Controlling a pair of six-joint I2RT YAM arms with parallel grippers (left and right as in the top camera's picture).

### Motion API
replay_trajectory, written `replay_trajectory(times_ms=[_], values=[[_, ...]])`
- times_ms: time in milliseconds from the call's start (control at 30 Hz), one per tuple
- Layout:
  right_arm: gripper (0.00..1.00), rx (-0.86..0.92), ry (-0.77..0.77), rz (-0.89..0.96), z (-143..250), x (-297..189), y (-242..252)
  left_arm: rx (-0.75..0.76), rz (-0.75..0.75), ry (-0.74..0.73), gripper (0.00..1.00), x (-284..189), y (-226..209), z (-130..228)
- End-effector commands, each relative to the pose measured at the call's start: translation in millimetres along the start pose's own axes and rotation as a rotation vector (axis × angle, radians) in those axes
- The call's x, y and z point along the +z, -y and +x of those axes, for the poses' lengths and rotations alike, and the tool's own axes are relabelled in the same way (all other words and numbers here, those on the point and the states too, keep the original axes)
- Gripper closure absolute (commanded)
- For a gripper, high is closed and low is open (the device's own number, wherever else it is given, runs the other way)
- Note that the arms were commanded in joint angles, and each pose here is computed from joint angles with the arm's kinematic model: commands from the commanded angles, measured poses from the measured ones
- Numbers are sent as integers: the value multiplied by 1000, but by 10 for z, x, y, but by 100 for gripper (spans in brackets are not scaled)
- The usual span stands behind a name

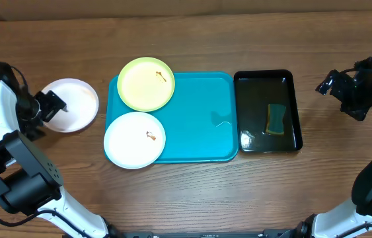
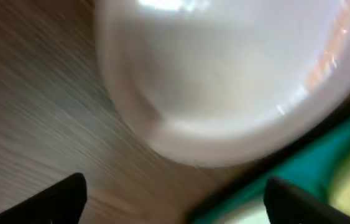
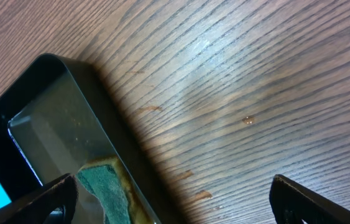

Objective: Clean dirty plates on tray and stack at the side
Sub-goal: 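Lift the white plate with left gripper and place it left of tray, then move left gripper to the remaining white plate rim and grasp it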

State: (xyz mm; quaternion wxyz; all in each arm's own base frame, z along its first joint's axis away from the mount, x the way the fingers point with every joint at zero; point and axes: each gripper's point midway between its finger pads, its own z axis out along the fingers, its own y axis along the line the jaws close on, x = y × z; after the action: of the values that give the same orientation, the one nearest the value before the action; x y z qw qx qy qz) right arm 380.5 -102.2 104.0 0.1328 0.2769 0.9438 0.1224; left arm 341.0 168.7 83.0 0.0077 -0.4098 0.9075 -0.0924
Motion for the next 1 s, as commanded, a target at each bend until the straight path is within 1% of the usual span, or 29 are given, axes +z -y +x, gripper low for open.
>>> replay_trajectory(times_ms=[0,133,167,233,300,400,500,533,733,933,967], values=[[0,-15,55,-10,-112,-154,-68,225,270,-127,19,-178,613,429],[0,-15,56,-10,-112,-155,-68,362,167,-243,28,5,661,847],[0,-15,56,-10,-112,-155,-68,392,129,-263,28,79,675,939],[0,-15,55,-10,-112,-154,-68,454,61,-281,27,229,710,1084],[0,-15,56,-10,-112,-155,-68,476,-11,-279,27,326,692,1148],[0,-15,56,-10,-112,-155,-68,465,-108,-248,28,372,645,1133],[0,-15,56,-10,-112,-155,-68,462,-122,-228,28,374,635,1088],[0,-15,55,-10,-112,-154,-68,462,-124,-224,30,384,628,1078],[0,-15,56,-10,-112,-155,-68,468,-140,-261,36,508,563,1204],[0,-16,56,-10,-115,-154,-68,467,-145,-260,38,532,562,1214],[0,-15,56,-10,-112,-155,-68,466,-147,-264,42,536,552,1224]])
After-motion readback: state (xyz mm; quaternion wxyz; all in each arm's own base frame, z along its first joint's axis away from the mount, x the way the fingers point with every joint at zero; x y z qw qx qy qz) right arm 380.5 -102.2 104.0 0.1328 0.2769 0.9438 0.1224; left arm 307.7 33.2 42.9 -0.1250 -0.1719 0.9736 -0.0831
